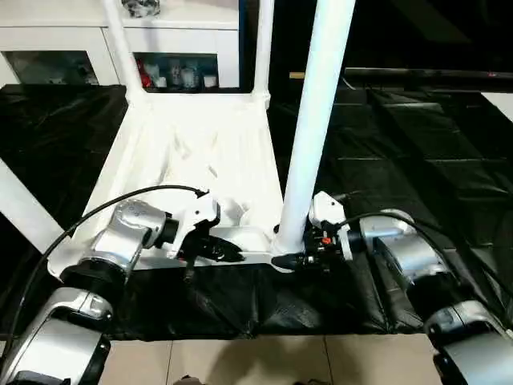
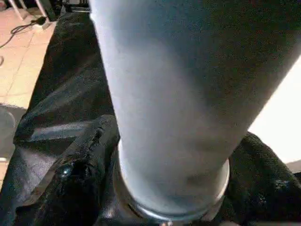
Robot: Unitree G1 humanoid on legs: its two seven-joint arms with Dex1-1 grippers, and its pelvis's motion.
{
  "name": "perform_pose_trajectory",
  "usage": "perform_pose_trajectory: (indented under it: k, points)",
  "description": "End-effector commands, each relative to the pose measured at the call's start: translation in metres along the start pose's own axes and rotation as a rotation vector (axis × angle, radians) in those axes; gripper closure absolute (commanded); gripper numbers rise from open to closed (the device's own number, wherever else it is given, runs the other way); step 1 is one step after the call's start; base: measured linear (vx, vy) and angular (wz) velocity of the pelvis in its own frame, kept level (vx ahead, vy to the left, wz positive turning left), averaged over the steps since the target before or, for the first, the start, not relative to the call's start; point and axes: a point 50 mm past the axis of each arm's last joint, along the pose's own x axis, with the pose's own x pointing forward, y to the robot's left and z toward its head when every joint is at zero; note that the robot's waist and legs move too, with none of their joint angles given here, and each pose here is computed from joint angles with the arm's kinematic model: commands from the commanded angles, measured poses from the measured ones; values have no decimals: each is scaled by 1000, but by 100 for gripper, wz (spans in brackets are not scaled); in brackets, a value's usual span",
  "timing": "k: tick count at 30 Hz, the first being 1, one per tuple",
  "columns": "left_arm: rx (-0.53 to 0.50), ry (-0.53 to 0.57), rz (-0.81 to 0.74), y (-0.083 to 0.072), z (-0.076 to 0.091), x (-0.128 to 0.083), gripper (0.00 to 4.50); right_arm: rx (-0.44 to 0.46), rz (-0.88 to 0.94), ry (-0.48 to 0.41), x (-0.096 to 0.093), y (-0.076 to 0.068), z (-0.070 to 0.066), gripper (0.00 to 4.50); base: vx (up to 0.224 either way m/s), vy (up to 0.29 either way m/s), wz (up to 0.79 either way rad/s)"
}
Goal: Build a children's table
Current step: Rotate leg to tighten
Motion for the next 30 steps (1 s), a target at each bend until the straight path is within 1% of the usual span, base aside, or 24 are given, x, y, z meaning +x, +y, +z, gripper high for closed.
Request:
perform_pose_trajectory:
  k: [1,2,3,4,6,9,10,12,13,15,16,18,19,21,22,24,25,26,28,30]
  points:
    - [50,-14,-41,1,12,5,450,-4,69,22,10,4,1,142,0,0,0]
    - [50,-13,-40,1,12,5,450,1,66,14,10,4,2,142,0,0,0]
    - [49,-15,-38,2,12,5,450,7,65,2,11,4,2,154,0,0,0]
    - [46,-21,-26,2,13,6,450,15,62,-9,12,4,2,154,0,0,0]
    - [39,-32,-7,3,12,7,450,24,54,-20,13,6,0,172,0,0,0]
    - [32,-36,43,6,11,10,450,30,3,-43,15,7,-2,175,0,0,0]
    - [3,-38,157,12,11,14,450,50,-162,-69,16,0,-5,178,0,0,0]
    - [-9,-51,235,17,14,20,450,94,-315,-66,18,-7,-10,180,0,0,0]
    - [-14,-57,255,18,16,23,450,107,-364,-65,19,-9,-11,180,0,0,0]
    - [-26,-69,285,19,21,33,450,168,-494,-68,22,-15,-15,180,0,0,0]
    - [-36,-84,303,19,26,43,450,222,-558,-90,28,-16,-16,180,0,0,0]
    - [-42,-103,321,19,32,56,450,279,-615,-112,37,-17,-16,181,0,0,0]
    - [-40,-114,334,18,36,64,450,294,-659,-108,45,-17,-15,181,0,0,0]
    - [-42,-128,337,16,41,77,450,302,-711,-97,59,-16,-11,181,0,0,0]
    - [-40,-128,338,16,42,81,450,295,-705,-113,66,-14,-7,181,0,0,0]
    - [-30,-122,337,15,44,86,450,240,-694,-133,77,-12,3,181,0,0,0]
    - [-28,-120,336,15,44,87,450,217,-691,-137,79,-11,5,125,0,0,0]
    - [-27,-119,342,15,44,86,450,211,-697,-151,79,-12,8,111,0,0,0]
    - [-22,-117,343,17,43,82,450,219,-689,-179,74,-15,9,104,0,0,0]
    - [-13,-109,349,18,41,75,450,217,-664,-192,66,-17,9,74,0,0,0]
